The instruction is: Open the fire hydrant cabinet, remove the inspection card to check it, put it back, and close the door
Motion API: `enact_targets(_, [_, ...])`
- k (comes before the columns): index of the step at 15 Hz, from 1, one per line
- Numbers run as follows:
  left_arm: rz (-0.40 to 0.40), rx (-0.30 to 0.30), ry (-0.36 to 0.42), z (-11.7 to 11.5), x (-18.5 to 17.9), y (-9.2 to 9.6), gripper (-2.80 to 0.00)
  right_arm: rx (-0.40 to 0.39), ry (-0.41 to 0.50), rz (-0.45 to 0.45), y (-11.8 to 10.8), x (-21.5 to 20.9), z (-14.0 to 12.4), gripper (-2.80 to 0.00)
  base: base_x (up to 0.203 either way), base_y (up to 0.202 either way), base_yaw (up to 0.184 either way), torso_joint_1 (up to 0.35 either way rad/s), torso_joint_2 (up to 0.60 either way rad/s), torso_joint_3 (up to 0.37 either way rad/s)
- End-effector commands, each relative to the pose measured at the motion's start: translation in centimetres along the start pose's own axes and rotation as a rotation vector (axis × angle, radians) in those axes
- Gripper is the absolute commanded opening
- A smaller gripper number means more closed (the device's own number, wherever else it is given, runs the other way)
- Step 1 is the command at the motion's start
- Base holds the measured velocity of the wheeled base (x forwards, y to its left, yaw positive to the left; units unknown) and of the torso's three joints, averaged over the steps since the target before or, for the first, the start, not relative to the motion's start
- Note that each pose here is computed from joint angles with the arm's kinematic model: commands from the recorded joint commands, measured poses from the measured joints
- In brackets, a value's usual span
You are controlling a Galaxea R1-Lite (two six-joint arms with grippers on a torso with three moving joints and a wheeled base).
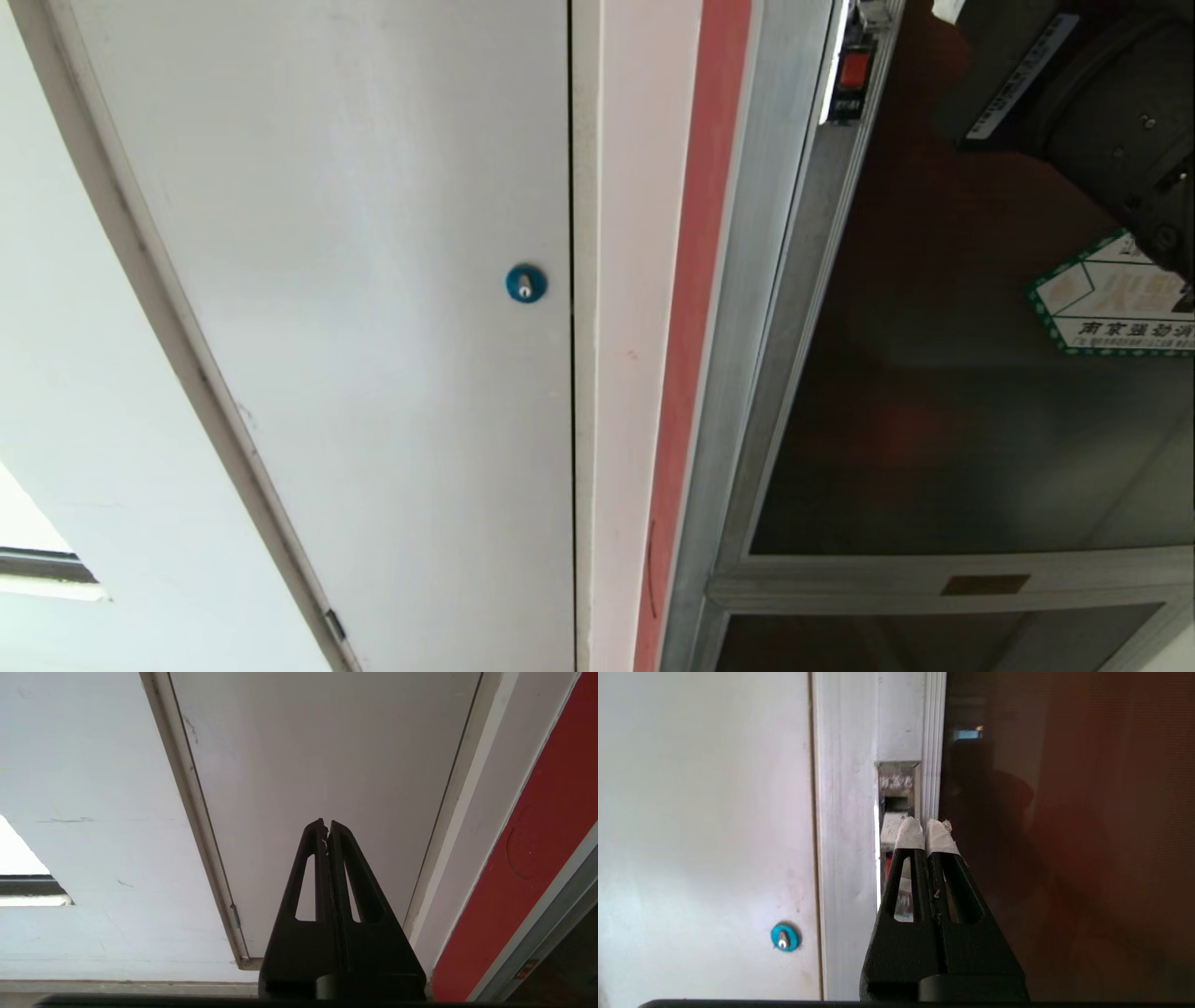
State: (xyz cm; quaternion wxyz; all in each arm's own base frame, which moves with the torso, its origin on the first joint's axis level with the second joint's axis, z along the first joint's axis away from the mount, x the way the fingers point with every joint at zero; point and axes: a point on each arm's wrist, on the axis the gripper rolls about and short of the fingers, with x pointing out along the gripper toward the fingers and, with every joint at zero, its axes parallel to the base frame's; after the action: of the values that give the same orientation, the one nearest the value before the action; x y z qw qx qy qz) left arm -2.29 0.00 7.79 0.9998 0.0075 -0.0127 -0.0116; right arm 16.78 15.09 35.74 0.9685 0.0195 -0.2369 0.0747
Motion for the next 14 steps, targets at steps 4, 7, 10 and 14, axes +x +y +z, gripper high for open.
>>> enact_targets(4, [0.0, 0.0, 0.015, -0.4, 0.1, 0.0, -2.8, 0.012, 0.02, 0.045, 0.2, -1.7, 0.2, -2.8, 0.0, 0.0, 0.0, 0.0, 0.0, 0.0])
enact_targets(7, [0.0, 0.0, 0.015, -0.4, 0.1, 0.0, -2.8, 0.002, 0.065, 0.066, 1.2, -2.2, -1.0, -2.8, 0.0, 0.0, 0.0, 0.0, 0.0, 0.0])
enact_targets(10, [0.0, 0.0, 0.015, -0.4, 0.1, 0.0, -2.8, 0.007, 0.068, 0.037, 2.1, -1.7, -1.9, 0.0, 0.0, 0.0, 0.0, 0.0, 0.0, 0.0])
enact_targets(14, [0.0, 0.0, 0.015, -0.4, 0.1, 0.0, -2.8, 0.009, 0.065, 0.008, 2.8, -0.9, -2.1, 0.0, 0.0, 0.0, 0.0, 0.0, 0.0, 0.0])
